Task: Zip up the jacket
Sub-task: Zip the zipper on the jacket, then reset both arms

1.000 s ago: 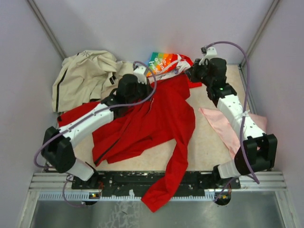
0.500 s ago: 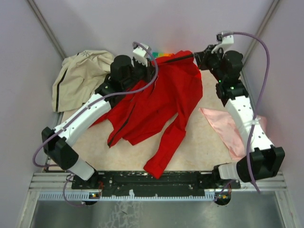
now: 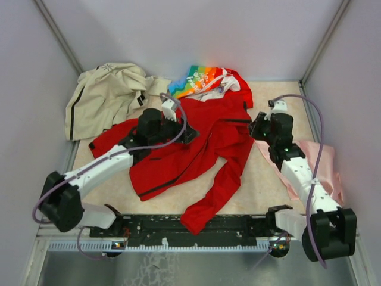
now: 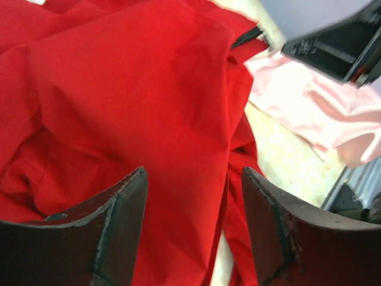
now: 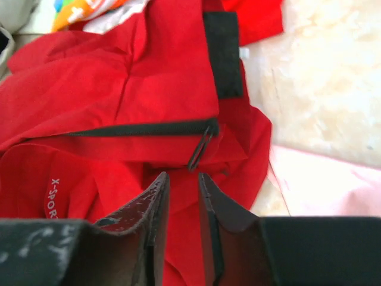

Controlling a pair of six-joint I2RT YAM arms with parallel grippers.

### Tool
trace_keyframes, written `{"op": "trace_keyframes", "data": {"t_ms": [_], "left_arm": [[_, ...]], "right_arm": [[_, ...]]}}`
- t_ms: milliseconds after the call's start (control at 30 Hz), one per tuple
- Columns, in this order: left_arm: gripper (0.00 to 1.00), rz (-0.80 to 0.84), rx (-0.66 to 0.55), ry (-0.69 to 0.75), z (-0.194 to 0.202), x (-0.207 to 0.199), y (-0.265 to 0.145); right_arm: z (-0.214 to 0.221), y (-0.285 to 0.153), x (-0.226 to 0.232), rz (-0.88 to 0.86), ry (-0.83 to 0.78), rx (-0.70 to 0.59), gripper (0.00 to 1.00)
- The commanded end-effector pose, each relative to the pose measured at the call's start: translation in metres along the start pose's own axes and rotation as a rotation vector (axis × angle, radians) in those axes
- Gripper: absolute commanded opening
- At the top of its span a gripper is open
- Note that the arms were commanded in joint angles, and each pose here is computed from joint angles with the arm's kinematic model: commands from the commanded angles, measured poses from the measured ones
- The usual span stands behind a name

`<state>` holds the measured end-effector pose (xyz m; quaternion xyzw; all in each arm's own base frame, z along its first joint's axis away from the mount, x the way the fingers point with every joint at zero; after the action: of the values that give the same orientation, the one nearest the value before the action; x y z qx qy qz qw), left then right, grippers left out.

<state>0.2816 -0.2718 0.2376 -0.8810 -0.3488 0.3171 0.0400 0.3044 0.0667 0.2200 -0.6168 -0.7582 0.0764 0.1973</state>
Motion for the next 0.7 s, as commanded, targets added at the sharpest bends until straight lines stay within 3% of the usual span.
{"op": "trace_keyframes", "data": {"t_ms": [0, 167, 300, 667], "left_arm": [[0.76, -0.02, -0.223, -0.096, -0.04, -0.02, -0.049], [0.9, -0.199, -0.291, -0.134, -0.038, -0.002, -0.1], [0.92, -0.29, -0.31, -0.084, -0.028, 0.003, -0.146], [1.0, -0.403, -0.674, 0.073, -0.024, 0.003, -0.289]], "right_arm": [[-0.019, -0.031, -0.006, 0.088, -0.003, -0.108, 0.31], [-0.01, -0.068, -0.01, 0.14, -0.011, -0.099, 0.54], [-0.008, -0.103, -0.014, 0.188, -0.004, -0.161, 0.7], [-0.005, -0.186, -0.012, 0.193, -0.055, -0.386, 0.74]]}}
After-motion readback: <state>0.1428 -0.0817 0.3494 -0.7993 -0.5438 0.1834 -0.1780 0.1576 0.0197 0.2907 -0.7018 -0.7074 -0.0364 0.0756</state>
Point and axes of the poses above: each gripper's point midway between its finger pads, its own y axis out along the fingers, its own x axis along the line the jaws close on, z = x × y, the point moved 6 cm from there along -y, back along the fingers, and after that the axes turned 8 degrees about -y, right-handed, at the moved point
